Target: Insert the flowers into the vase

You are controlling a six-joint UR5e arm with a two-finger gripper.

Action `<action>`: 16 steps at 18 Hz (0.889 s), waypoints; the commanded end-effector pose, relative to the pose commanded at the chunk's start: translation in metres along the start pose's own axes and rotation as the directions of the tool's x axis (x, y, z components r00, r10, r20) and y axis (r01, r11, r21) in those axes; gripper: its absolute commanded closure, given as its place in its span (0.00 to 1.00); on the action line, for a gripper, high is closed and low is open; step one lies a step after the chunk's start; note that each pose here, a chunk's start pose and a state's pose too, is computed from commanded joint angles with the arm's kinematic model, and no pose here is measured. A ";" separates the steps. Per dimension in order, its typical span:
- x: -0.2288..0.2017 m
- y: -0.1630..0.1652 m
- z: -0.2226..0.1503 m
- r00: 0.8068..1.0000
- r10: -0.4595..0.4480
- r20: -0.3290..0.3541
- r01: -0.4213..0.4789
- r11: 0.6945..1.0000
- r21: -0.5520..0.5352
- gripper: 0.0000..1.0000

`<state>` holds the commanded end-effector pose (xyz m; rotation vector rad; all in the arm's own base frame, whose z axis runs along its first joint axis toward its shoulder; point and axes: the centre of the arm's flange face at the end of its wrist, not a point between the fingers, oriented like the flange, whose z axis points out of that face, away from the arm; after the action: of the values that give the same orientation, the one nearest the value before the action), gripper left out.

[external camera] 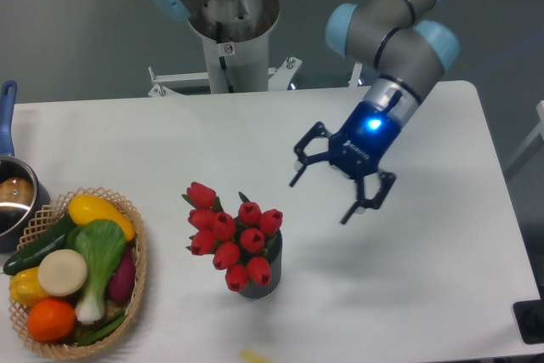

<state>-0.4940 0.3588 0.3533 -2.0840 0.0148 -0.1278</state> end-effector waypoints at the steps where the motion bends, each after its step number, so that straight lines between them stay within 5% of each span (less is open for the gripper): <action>1: -0.005 0.000 -0.006 1.000 0.007 0.029 -0.006 0.999 -0.037 0.00; 4: -0.018 -0.002 -0.038 0.986 0.056 0.158 -0.021 0.977 -0.213 0.00; 8: -0.026 0.009 -0.050 0.963 0.103 0.247 0.008 0.911 -0.412 0.00; 12: -0.041 0.020 -0.067 0.932 0.179 0.315 0.050 0.797 -0.602 0.00; 16: -0.050 0.047 -0.070 0.930 0.242 0.275 0.034 0.691 -0.722 0.00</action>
<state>-0.5483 0.2782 0.3425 -2.8680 -0.0386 0.3991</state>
